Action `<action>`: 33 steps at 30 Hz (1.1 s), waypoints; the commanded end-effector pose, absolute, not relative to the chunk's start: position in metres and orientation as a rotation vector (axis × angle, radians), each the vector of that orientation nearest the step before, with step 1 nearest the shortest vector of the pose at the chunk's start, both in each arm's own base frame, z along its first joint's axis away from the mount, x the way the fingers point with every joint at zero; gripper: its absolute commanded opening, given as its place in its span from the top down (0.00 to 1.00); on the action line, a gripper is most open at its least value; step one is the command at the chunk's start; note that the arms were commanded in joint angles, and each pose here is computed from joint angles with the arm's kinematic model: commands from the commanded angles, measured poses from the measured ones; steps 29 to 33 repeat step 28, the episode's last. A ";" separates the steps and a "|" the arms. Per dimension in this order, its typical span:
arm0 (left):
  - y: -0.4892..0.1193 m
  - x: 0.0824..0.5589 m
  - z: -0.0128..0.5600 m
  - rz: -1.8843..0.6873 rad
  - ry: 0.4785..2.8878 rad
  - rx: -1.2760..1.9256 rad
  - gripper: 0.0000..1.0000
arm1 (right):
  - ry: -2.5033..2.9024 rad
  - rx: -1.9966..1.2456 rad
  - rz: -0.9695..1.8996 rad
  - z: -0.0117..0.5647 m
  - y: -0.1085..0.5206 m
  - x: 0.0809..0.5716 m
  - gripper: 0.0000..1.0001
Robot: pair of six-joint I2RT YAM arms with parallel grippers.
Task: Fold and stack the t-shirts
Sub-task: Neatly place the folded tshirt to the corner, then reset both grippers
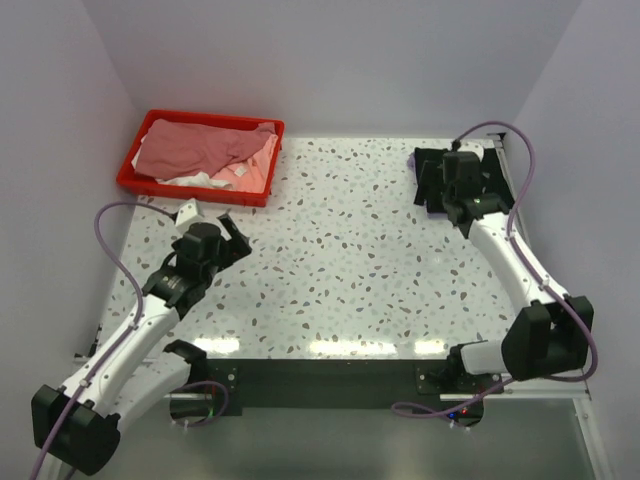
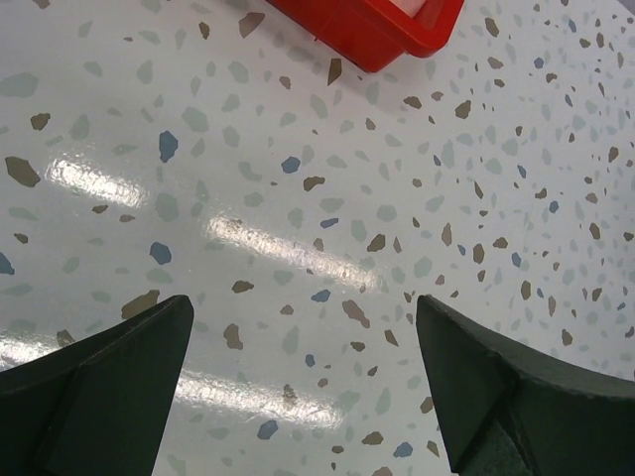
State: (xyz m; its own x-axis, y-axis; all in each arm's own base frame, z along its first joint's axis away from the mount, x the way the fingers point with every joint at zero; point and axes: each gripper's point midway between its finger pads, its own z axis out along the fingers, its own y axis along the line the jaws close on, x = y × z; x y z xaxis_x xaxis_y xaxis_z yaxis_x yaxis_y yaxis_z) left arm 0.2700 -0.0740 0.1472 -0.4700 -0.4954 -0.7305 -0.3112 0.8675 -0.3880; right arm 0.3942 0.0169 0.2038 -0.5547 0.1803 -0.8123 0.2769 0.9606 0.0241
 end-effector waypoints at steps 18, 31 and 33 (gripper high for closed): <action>-0.063 0.261 0.179 -0.267 2.004 -0.642 0.00 | 2.113 0.361 0.089 0.182 0.027 0.293 0.01; -0.055 0.253 0.181 -0.254 1.985 -0.679 0.00 | 2.058 0.336 0.102 0.182 0.025 0.285 0.01; -0.055 0.253 0.181 -0.254 1.985 -0.679 0.00 | 2.058 0.336 0.102 0.182 0.025 0.285 0.01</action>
